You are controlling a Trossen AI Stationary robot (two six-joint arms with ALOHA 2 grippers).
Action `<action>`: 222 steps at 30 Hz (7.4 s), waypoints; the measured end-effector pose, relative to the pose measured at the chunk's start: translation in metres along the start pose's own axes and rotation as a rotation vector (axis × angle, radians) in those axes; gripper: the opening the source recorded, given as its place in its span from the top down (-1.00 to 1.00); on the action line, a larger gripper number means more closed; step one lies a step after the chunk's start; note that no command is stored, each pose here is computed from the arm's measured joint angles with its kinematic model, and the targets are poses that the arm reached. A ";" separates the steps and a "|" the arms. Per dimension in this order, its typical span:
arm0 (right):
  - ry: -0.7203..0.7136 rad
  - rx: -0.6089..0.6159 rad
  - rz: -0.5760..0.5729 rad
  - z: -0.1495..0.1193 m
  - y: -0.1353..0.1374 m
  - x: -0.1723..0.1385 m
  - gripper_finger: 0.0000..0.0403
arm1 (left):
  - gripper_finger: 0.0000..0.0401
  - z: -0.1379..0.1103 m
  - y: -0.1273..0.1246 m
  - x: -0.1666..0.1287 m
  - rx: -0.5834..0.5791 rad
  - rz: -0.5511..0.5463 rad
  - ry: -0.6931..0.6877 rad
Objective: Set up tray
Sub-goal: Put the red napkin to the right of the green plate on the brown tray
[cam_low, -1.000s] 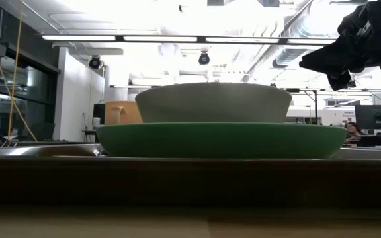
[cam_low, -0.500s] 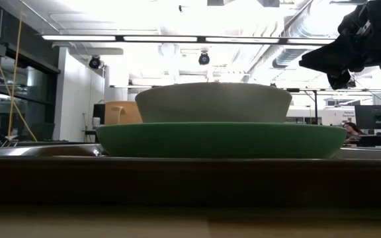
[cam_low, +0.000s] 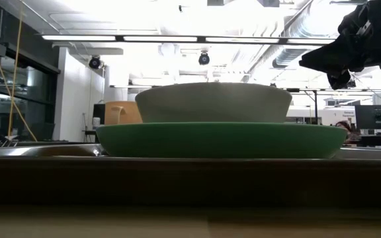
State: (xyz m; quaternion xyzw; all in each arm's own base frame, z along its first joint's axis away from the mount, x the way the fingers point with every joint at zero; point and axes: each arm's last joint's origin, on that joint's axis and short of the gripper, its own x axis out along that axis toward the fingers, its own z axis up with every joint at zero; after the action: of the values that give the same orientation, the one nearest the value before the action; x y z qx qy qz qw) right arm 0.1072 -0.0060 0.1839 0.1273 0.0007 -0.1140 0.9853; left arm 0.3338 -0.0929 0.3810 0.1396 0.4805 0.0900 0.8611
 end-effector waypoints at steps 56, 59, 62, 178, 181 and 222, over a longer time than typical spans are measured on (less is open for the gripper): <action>-0.053 0.086 -0.031 0.004 0.000 -0.001 0.77 | 0.14 -0.193 0.001 0.041 -0.317 -0.191 -0.539; -0.051 0.089 -0.031 0.004 0.000 -0.001 0.75 | 0.14 -0.205 0.001 0.044 -0.336 -0.194 -0.536; -0.049 0.089 -0.032 0.004 0.000 -0.001 0.74 | 0.14 -0.214 0.002 0.045 -0.363 -0.196 -0.568; 1.141 1.019 -0.037 0.062 0.058 -0.020 0.71 | 0.14 -0.309 0.019 0.038 -0.406 -0.140 -0.608; 1.201 1.036 -0.074 0.058 0.064 -0.018 0.71 | 0.14 -0.309 0.019 0.038 -0.406 -0.140 -0.608; 1.365 0.968 -0.508 -0.020 0.132 0.014 0.71 | 0.14 -0.313 0.018 0.041 -0.383 -0.133 -0.561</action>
State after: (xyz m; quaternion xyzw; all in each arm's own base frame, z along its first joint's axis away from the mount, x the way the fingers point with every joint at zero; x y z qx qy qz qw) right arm 0.1507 0.1205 0.1972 0.5683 0.5704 -0.2166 0.5521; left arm 0.0879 -0.0156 0.1981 -0.0370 0.2075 0.0805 0.9742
